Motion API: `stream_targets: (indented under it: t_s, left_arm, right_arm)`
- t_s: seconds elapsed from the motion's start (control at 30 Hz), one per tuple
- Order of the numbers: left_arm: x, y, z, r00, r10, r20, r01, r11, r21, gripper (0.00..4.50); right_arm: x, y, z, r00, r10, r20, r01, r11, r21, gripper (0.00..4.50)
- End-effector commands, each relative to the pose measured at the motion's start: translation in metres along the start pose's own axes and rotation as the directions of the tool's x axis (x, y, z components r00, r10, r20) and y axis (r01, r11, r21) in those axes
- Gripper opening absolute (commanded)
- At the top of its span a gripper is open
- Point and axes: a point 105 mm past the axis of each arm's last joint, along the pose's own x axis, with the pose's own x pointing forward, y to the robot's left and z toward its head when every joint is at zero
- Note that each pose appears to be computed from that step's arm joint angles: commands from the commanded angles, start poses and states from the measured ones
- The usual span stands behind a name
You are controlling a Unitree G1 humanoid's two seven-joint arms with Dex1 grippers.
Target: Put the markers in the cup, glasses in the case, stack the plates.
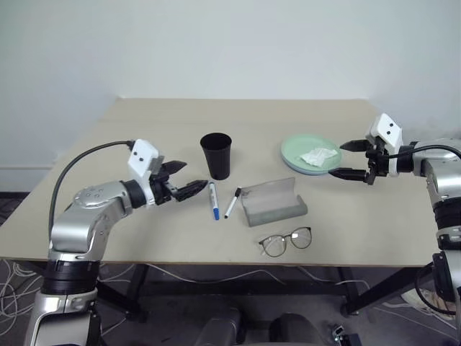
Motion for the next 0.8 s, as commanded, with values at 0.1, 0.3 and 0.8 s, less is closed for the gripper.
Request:
stream_targets:
  t_s: [0.1,0.3,0.8]
  left_arm:
    - [0.029,-0.037,0.017,0.976,-0.213,-0.043,0.216,0.971,0.105,4.50]
    - [0.051,-0.074,0.009,0.904,-0.405,-0.138,0.422,0.898,0.127,4.50]
    - [0.086,-0.128,-0.016,0.724,-0.642,-0.252,0.676,0.733,0.077,4.50]
  right_arm:
    - [-0.010,0.009,0.019,0.998,0.049,0.050,-0.048,0.999,-0.024,4.47]
    - [-0.007,0.013,0.020,0.997,0.053,0.051,-0.052,0.998,-0.016,4.47]
    - [-0.010,0.019,0.009,0.999,0.031,0.031,-0.031,0.999,0.019,4.47]
